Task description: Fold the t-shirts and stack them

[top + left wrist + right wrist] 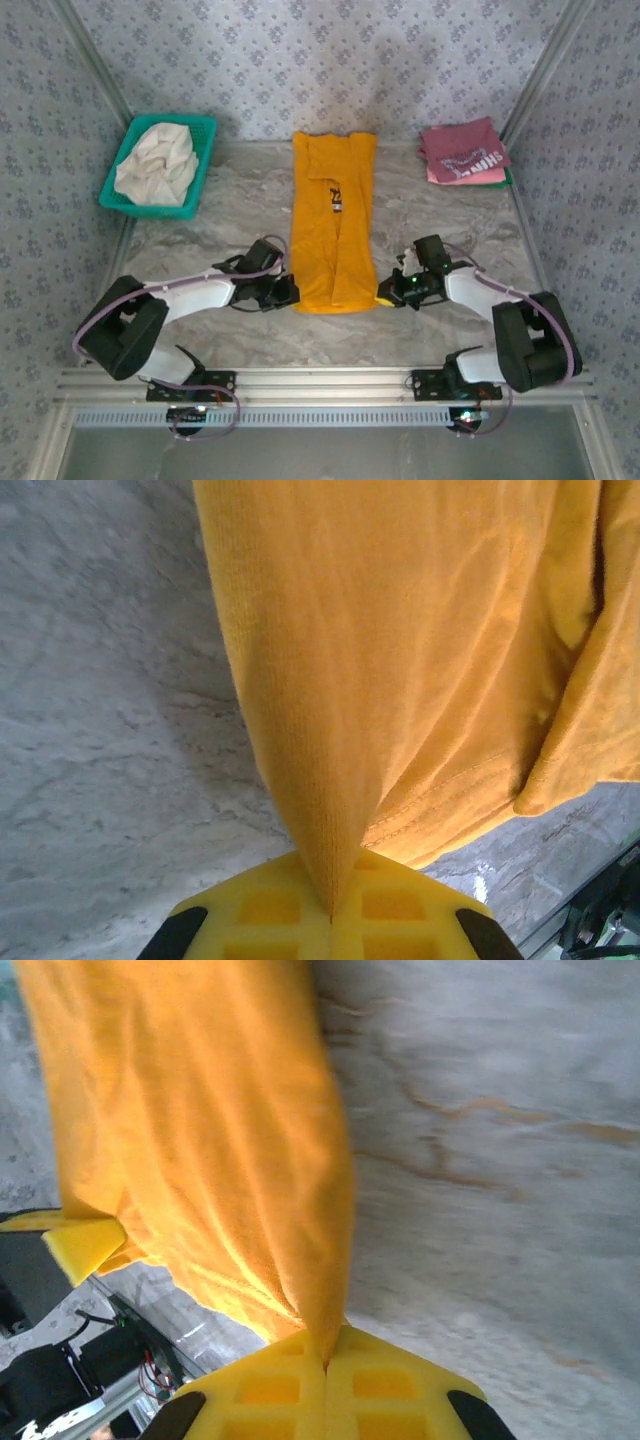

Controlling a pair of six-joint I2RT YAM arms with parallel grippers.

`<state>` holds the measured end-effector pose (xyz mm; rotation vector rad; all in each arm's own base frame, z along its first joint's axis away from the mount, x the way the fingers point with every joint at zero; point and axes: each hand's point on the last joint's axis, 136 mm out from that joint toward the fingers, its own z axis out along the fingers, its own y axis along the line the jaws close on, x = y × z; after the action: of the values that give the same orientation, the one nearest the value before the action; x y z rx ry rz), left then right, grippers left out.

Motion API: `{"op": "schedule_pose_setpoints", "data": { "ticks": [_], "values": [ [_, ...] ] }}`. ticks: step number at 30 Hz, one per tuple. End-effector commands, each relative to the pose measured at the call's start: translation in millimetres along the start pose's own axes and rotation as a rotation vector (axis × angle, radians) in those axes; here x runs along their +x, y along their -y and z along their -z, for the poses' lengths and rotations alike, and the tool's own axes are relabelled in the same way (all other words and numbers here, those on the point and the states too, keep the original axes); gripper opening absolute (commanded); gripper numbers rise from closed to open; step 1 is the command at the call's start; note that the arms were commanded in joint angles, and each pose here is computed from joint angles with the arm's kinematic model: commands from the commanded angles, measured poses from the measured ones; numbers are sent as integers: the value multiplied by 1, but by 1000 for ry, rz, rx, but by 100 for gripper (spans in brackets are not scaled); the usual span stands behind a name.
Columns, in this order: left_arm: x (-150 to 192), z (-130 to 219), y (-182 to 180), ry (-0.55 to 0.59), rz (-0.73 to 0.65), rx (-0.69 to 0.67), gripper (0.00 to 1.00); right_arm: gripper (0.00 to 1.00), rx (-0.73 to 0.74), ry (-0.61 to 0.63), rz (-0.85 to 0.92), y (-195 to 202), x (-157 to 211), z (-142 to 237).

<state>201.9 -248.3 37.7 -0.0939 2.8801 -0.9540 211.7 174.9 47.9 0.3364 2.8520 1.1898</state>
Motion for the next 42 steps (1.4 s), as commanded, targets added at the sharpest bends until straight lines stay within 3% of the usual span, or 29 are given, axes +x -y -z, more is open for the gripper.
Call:
{"op": "schedule_pose_setpoints", "data": {
  "ticks": [1,9,17,19,21,22,26,33,36,42],
  "values": [
    [1,3,-7,2,-13,-24,0,0,-2,16,30,-16,-3,5],
    [4,-7,-14,13,13,1,0,0,52,-72,33,-5,13,-32],
    [6,-6,-11,22,-3,28,0,0,44,-51,37,-16,5,-32],
    [7,-6,-12,20,-8,25,0,16,66,-46,24,-11,5,-33],
    [6,-7,-12,21,-9,29,0,25,79,-46,15,-7,5,-34],
    [7,-7,-12,19,-8,31,0,35,86,-46,9,-4,5,-35],
    [8,-8,-11,5,-14,33,0,44,93,-39,-7,0,7,-36],
    [8,-9,-7,-7,-15,42,0,46,29,-3,-29,-13,7,-28],
    [8,-9,-8,-10,-17,37,0,55,25,5,-31,-14,9,-26],
    [9,-11,-9,-10,-14,43,0,46,67,-28,-24,0,17,-42]
  ]
}}
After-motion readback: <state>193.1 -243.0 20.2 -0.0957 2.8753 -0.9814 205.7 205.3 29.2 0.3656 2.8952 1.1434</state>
